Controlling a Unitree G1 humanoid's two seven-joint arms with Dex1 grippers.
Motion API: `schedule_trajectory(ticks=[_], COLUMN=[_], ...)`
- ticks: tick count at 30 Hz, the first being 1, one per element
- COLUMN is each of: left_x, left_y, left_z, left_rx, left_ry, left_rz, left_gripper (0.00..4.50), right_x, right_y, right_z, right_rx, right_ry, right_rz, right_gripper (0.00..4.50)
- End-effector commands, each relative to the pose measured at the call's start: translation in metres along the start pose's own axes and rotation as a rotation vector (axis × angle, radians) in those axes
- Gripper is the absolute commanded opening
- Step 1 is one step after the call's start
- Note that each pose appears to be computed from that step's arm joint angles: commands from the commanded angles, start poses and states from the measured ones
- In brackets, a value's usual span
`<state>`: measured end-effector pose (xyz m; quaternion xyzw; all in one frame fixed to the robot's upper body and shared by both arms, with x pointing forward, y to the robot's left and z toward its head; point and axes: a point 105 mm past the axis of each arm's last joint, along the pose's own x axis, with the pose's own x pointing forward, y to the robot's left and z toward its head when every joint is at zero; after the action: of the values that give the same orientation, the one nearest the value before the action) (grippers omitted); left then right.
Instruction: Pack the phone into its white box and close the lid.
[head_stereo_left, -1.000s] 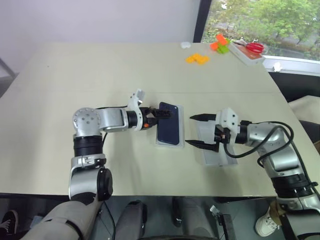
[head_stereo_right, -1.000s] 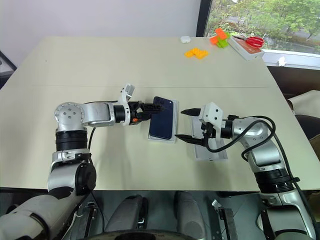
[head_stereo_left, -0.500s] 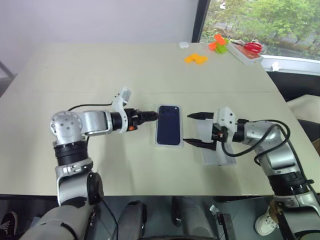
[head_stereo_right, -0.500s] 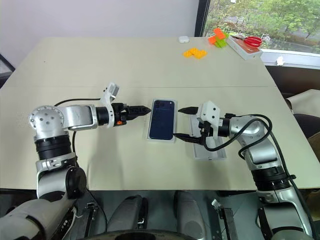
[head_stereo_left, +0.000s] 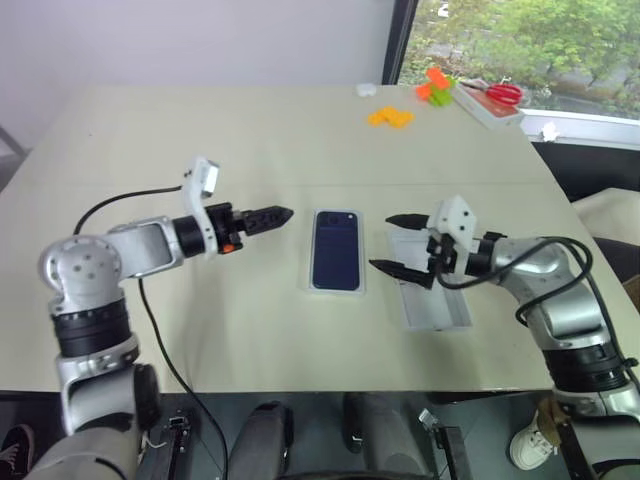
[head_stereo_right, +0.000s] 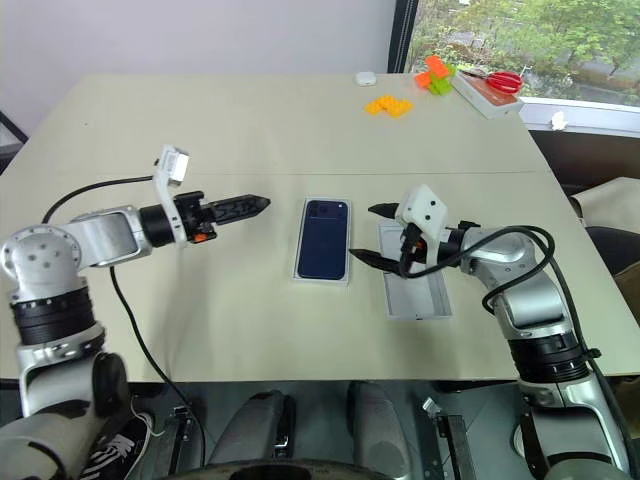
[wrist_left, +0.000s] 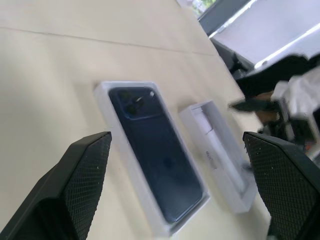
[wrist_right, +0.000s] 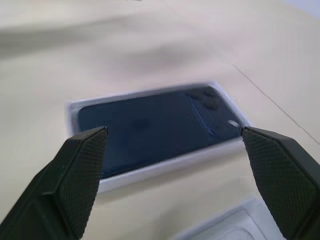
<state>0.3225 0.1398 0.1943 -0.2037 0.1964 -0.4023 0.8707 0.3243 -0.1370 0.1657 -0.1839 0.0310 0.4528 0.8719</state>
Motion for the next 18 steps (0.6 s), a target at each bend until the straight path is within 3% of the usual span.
schedule_trajectory(ticks=[1,5,7,11,18], left_x=[-0.009,-0.016,-0.017,-0.017,-0.018], left_y=[-0.006,0.0,-0.004,-0.004,-0.012], left_z=[0.005,-0.006,0.0,0.004,0.003], left_rx=[0.135,0.315,0.411,0.463,0.578], left_ry=[-0.015,0.039,-0.01,-0.056,-0.117], left_rz=[-0.052,-0.085,-0.12,-0.149,-0.185], left_gripper=[4.44,4.44,4.44,4.44,4.44], right_x=[-0.005,-0.007,-0.009,-0.008,-0.004], right_y=[-0.008,-0.009,-0.009,0.004,0.015], right_z=[0.02,0.021,0.024,0.026,0.022], right_rx=[0.055,0.175,0.241,0.441,0.483], right_ry=[0.003,0.15,0.189,0.255,0.309], right_rz=[-0.147,-0.255,-0.262,-0.19,-0.123], right_gripper=[4.5,4.5,4.5,4.5,4.5])
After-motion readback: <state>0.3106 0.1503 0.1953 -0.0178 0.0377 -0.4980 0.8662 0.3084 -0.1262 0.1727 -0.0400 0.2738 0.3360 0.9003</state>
